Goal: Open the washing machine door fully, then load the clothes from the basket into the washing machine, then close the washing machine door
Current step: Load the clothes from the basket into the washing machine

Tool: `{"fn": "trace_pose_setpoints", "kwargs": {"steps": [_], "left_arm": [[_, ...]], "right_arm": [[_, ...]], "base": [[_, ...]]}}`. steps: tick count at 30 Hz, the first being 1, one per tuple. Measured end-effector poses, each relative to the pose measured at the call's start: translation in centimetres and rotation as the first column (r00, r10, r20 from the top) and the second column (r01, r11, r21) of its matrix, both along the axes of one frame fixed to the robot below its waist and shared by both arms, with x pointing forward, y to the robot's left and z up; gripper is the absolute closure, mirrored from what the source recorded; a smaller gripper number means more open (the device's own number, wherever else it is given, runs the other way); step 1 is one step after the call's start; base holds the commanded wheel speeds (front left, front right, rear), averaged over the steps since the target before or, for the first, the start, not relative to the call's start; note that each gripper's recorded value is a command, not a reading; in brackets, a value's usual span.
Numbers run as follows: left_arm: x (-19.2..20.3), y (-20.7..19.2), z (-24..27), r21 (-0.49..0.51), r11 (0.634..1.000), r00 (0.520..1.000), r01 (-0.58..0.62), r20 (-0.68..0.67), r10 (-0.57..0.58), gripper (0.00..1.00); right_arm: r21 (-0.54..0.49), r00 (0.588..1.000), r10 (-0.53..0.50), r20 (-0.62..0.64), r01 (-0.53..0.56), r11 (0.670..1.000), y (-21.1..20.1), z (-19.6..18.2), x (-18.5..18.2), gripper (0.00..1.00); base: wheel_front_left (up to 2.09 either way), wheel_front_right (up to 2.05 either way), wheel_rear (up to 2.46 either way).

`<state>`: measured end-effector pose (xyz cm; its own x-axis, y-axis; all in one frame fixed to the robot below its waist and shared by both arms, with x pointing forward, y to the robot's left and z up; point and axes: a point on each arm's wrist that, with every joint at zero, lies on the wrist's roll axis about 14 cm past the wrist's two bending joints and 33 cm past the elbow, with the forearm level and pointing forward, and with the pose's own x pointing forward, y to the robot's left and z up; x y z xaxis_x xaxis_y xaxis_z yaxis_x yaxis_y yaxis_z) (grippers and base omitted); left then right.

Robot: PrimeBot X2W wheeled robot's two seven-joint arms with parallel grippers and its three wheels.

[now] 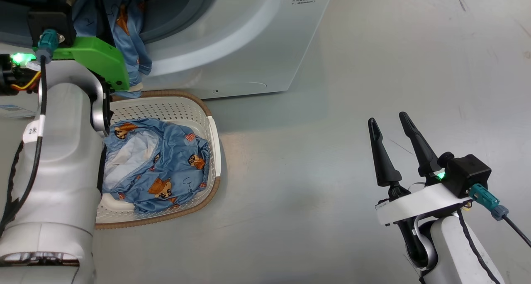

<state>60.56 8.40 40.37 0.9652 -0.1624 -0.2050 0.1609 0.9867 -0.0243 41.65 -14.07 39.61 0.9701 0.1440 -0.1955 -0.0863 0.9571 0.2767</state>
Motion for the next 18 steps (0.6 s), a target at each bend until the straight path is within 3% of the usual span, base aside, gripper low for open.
{"fn": "trace_pose_setpoints", "kwargs": {"steps": [18], "left_arm": [[-6.2, 0.7, -3.3, -0.037, 0.999, 0.997, -0.015, -0.072, 0.012, 0.00]], "right_arm": [[-0.003, 1.000, 0.005, 0.014, -0.005, 1.000, 0.2, 0.6, -0.3, 0.00]], "base": [[0.00, 0.00, 0.00]]}}
